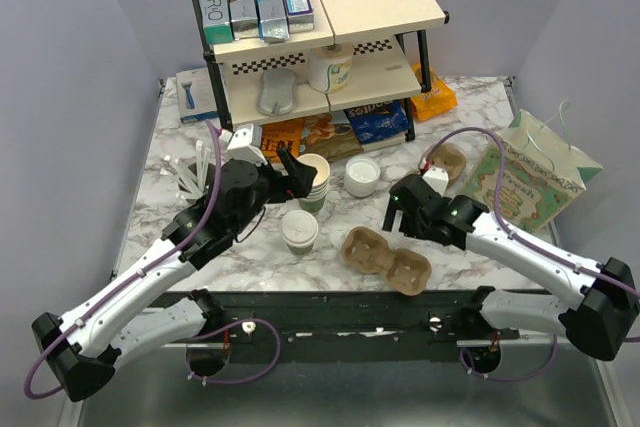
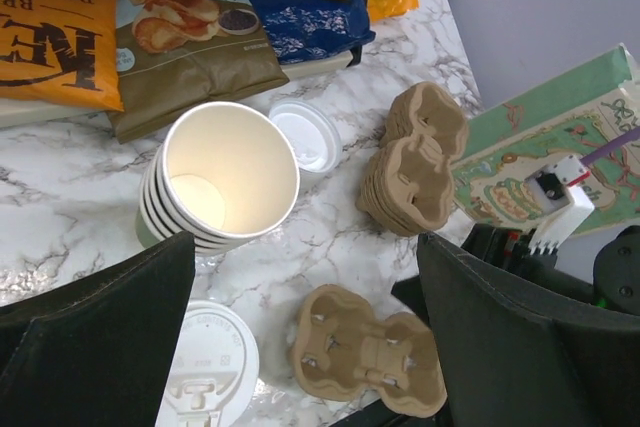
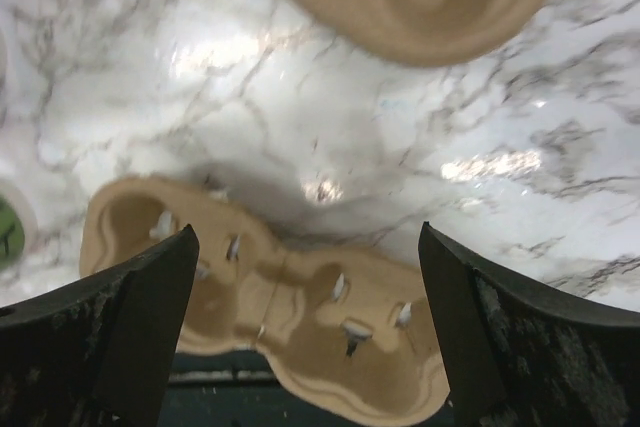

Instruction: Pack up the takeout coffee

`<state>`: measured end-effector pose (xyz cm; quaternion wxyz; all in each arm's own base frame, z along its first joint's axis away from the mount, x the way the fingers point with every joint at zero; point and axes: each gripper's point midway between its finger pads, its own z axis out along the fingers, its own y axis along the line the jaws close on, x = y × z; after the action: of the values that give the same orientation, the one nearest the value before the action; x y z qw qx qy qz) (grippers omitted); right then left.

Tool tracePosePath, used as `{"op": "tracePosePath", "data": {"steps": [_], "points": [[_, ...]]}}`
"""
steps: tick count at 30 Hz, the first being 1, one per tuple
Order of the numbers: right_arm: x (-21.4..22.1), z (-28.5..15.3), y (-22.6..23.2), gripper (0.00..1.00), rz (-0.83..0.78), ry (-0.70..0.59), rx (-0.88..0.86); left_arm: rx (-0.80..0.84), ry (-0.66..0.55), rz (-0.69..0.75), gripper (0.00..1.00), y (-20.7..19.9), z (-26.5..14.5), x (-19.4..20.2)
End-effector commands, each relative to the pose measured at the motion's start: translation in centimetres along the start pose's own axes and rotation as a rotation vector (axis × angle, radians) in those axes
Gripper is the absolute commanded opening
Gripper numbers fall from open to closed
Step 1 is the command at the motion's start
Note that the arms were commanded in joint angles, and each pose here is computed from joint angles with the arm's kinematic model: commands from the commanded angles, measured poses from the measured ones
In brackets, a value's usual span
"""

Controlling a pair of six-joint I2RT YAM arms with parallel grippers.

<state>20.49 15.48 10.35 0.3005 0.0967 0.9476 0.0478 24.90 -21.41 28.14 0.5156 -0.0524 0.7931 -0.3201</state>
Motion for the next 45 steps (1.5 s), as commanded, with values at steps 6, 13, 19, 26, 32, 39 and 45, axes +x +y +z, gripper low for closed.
{"op": "tracePosePath", "data": {"steps": [6, 13, 19, 26, 32, 39, 45], "points": [[-6.4, 2.3, 1.4, 1.0, -0.121, -0.11, 0.005, -0.127, -0.091, 0.032, 0.99, 3.4, -2.7, -1.8], [-6.2, 5.5, 1.2, 1.0, -0.075, -0.007, 0.012, -0.15, -0.121, 0.033, 0.99, 4.0, -3.6, -2.6], [-9.6, 7.0, -1.0, 1.0, -0.042, -0.062, 0.113, -0.181, -0.104, 0.028, 0.99, 4.5, -3.5, -2.1], [-14.3, 9.3, -2.8, 1.0, -0.091, -0.139, 0.134, -0.186, -0.121, 0.016, 0.99, 4.6, -3.8, -2.5], [-18.1, 8.7, -1.1, 1.0, -0.143, -0.18, 0.053, -0.199, -0.109, 0.013, 0.99, 4.7, -3.8, -2.4], [-18.3, 1.2, 3.4, 1.0, -0.234, -0.251, -0.299, -0.197, -0.113, -0.002, 0.99, 4.9, -4.1, -2.2], [-15.1, -5.4, 4.8, 1.0, -0.269, -0.312, -0.561, -0.163, -0.092, 0.004, 0.99, 4.4, -4.0, -1.8]]}}
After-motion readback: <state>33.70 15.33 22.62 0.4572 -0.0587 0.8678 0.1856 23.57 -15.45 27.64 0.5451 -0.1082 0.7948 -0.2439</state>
